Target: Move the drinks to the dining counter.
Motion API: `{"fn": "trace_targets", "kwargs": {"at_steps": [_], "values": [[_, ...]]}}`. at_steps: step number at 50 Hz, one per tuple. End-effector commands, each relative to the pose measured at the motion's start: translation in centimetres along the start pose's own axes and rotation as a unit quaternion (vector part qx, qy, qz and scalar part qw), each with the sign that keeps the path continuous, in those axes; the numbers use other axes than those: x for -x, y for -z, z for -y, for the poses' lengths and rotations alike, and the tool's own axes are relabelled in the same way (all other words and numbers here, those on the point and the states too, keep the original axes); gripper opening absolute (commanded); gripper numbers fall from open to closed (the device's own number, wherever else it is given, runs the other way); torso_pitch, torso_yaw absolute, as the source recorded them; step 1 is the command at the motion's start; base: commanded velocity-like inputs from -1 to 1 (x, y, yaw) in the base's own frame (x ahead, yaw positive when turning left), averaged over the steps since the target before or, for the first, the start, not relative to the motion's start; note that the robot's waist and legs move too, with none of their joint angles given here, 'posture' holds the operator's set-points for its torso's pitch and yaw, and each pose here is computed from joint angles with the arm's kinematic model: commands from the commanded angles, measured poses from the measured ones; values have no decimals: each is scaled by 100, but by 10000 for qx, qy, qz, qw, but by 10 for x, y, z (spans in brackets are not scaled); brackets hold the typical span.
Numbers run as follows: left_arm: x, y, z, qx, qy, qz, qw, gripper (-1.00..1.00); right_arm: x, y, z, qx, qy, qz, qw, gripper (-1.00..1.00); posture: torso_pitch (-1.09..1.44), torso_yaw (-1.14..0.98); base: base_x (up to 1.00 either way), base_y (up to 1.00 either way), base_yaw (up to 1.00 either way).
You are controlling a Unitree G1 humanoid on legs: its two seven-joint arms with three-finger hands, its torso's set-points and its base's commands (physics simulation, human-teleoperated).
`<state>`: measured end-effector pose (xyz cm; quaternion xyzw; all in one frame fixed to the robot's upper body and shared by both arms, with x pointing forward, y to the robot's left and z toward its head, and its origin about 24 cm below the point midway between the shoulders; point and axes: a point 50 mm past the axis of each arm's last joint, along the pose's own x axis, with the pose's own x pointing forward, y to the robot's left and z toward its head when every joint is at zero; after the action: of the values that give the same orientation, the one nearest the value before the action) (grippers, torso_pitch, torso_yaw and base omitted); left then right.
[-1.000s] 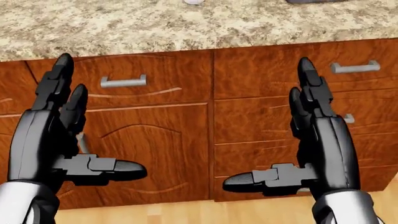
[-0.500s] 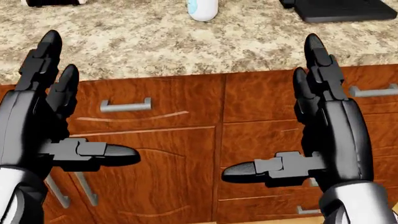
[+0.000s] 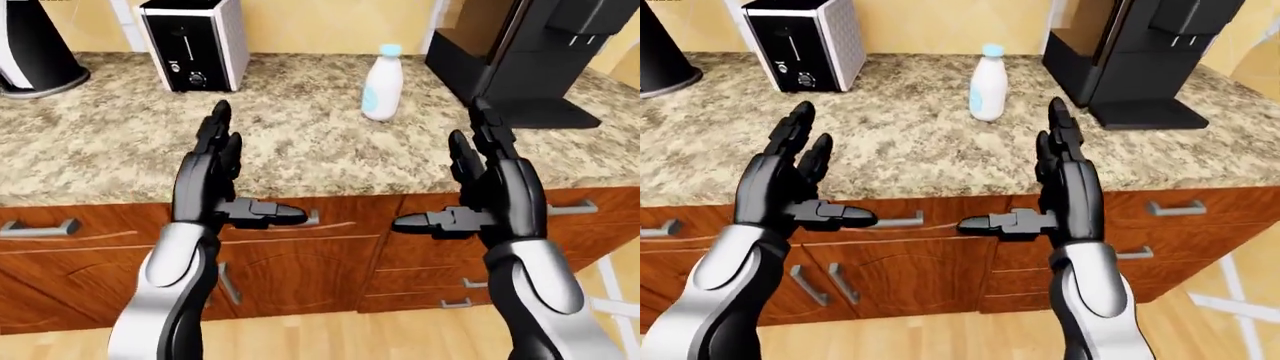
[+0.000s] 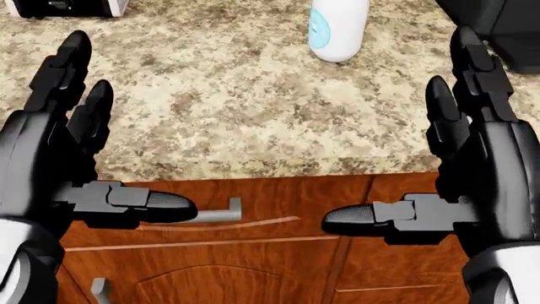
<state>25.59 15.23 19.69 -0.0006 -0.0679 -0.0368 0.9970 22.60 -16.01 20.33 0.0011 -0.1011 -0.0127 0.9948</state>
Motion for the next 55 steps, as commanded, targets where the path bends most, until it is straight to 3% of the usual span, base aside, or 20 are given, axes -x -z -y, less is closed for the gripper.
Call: {"fn": "trace_targets", "kwargs": {"at_steps": [1, 30, 55], "values": [[4, -21, -2, -78, -51, 583, 9983, 100, 3, -17, -4, -30, -126, 502, 9987, 100, 0, 0, 0, -22, 0], [2, -13, -1, -73, -38, 546, 9985, 100, 4, -15, -6, 14, -168, 529, 9985, 100, 0, 0, 2, -53, 0], [5, -7, -6, -36, -88, 529, 9986, 100, 0, -13, -16, 108, -313, 566, 9978, 100, 0, 0, 14, 18, 0]]}}
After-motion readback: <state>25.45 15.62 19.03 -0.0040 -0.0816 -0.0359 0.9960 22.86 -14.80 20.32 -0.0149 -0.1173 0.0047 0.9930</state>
